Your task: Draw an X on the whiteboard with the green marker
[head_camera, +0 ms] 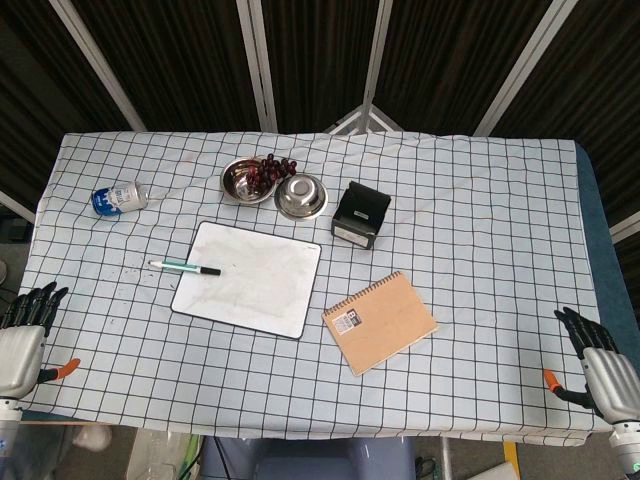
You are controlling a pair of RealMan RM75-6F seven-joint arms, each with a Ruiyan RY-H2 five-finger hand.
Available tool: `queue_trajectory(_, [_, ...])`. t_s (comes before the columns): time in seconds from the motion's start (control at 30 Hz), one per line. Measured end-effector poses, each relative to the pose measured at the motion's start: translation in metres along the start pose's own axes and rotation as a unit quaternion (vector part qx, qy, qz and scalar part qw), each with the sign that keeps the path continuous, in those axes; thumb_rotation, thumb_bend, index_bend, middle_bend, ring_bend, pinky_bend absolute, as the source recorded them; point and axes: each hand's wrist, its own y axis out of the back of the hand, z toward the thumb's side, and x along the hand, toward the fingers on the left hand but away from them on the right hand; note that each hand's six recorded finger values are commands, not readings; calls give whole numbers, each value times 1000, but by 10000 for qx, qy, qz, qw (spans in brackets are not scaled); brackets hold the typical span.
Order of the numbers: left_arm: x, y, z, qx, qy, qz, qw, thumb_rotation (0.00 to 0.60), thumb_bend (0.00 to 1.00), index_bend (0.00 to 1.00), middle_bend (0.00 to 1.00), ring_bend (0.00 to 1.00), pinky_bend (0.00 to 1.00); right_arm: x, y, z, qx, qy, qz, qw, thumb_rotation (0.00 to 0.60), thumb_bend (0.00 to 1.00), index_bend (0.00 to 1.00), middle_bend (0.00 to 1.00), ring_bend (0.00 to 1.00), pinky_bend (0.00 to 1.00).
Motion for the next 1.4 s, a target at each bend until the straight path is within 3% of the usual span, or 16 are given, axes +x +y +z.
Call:
queue_trajectory(0.2, [0,0,1,-11,-26,9,10000,600,39,0,0,0,0,0,4,2,-29,38,-149,9999,600,352,0,0,0,0])
queue_trajectory(0.67, [1,3,5,-136,-137,101,9998,600,46,0,0,0,0,-1,20,5,-176,207,-976,9949,600,352,0,0,0,0])
queue_trajectory(0.97, [7,13,8,-37,-277,380,9989,600,64,0,0,0,0,1,23,2,-141,238,-1120,9933,600,352,0,0,0,0])
queue_trajectory(1.1, [14,12,13,64,-377,344,9987,600,91,0,0,0,0,0,23,2,-151,235,-1115,9934,600,352,0,0,0,0])
queue_trajectory(1.4, [61,12,37,214,-624,72,9978,600,222,226,0,0,0,-1,20,3,-230,226,-1043,9940,600,352,0,0,0,0])
